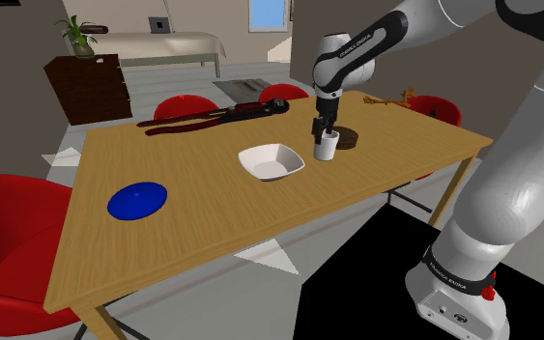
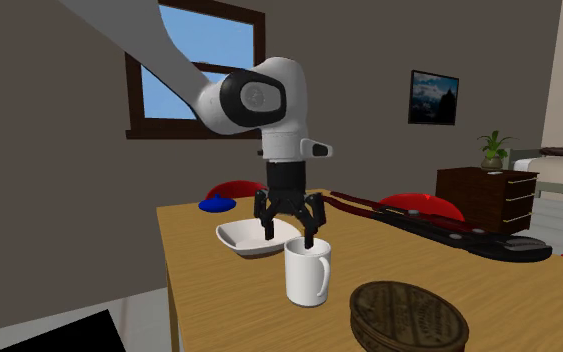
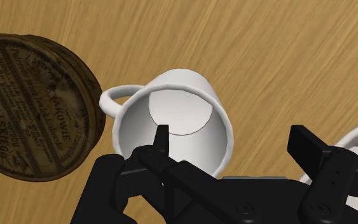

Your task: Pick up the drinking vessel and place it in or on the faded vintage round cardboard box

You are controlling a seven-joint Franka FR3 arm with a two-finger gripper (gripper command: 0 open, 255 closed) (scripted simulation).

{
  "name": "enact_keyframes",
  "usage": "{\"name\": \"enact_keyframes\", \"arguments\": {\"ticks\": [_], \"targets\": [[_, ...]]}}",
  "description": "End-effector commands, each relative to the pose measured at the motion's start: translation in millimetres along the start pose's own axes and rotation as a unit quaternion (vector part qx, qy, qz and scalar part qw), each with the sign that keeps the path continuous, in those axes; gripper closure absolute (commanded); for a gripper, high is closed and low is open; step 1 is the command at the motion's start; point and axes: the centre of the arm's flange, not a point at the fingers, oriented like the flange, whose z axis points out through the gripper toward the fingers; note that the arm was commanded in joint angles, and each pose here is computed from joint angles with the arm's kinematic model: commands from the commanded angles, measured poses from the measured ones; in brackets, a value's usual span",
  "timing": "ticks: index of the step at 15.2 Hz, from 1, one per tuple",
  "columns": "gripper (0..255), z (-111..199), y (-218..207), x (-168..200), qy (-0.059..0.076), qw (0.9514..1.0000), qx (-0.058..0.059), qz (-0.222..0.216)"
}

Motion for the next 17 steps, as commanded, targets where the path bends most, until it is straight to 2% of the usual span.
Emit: {"name": "enact_keyframes", "arguments": {"ticks": [1, 3, 11, 12, 17], "targets": [[0, 11, 1, 0, 0.000, 1.0000, 0.000, 0.000], [0, 25, 1, 0, 0.000, 1.0000, 0.000, 0.000], [0, 25, 1, 0, 0.000, 1.0000, 0.000, 0.000], [255, 25, 1, 0, 0.000, 1.0000, 0.000, 0.000], [255, 25, 1, 0, 0.000, 1.0000, 0.000, 0.000]]}}
